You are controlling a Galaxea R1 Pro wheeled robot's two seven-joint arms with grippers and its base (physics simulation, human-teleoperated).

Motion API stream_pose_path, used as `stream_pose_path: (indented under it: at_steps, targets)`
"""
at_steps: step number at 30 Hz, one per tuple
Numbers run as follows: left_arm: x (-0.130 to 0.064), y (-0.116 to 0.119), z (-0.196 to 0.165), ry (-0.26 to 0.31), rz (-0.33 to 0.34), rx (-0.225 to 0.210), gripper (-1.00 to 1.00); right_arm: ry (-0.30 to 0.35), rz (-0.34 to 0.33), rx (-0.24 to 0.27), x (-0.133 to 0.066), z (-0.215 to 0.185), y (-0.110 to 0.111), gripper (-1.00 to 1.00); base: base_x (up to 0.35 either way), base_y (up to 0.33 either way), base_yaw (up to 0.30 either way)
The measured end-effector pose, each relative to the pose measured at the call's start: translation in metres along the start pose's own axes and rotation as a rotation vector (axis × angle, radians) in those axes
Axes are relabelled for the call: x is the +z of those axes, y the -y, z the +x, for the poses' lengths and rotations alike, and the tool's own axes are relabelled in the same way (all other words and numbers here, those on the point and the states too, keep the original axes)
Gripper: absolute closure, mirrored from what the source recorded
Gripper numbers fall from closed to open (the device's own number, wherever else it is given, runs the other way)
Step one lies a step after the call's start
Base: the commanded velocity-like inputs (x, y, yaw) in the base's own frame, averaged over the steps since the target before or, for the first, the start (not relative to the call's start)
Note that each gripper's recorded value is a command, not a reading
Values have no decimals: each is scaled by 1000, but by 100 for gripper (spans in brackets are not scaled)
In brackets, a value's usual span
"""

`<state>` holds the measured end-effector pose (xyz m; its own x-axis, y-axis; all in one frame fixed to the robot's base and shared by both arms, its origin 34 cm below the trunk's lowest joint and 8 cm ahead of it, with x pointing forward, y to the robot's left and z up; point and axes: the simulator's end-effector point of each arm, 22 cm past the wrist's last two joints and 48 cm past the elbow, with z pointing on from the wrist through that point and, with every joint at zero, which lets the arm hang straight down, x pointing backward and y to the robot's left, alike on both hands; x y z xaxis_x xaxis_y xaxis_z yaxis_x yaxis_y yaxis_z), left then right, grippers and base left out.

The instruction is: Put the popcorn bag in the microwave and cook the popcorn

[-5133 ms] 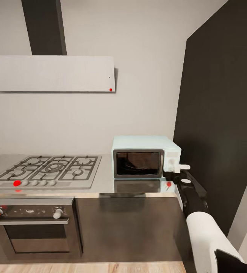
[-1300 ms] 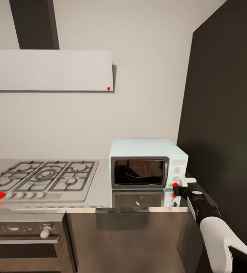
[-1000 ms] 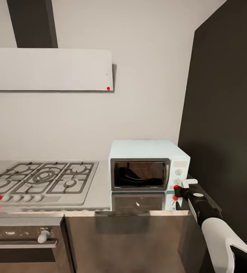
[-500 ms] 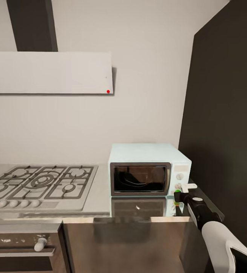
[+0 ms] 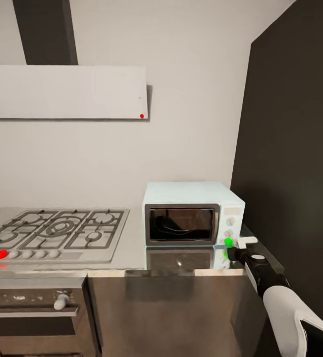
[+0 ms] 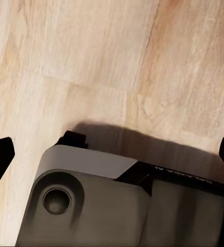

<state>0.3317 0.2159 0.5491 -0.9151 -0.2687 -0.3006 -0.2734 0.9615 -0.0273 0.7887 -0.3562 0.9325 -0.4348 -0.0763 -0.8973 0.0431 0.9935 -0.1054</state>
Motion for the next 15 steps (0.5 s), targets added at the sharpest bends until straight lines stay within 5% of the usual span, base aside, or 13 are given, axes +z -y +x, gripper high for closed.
stream_pose_path:
  at_steps: [8,15]
  targets:
    - [0,0,0,0,0,0,-100,20,5,-12,-2,-12,2,100,-345,0,0]
    - [0,0,0,1,1,1,-100,78,81,33,-25,-84,25,100,-345,0,0]
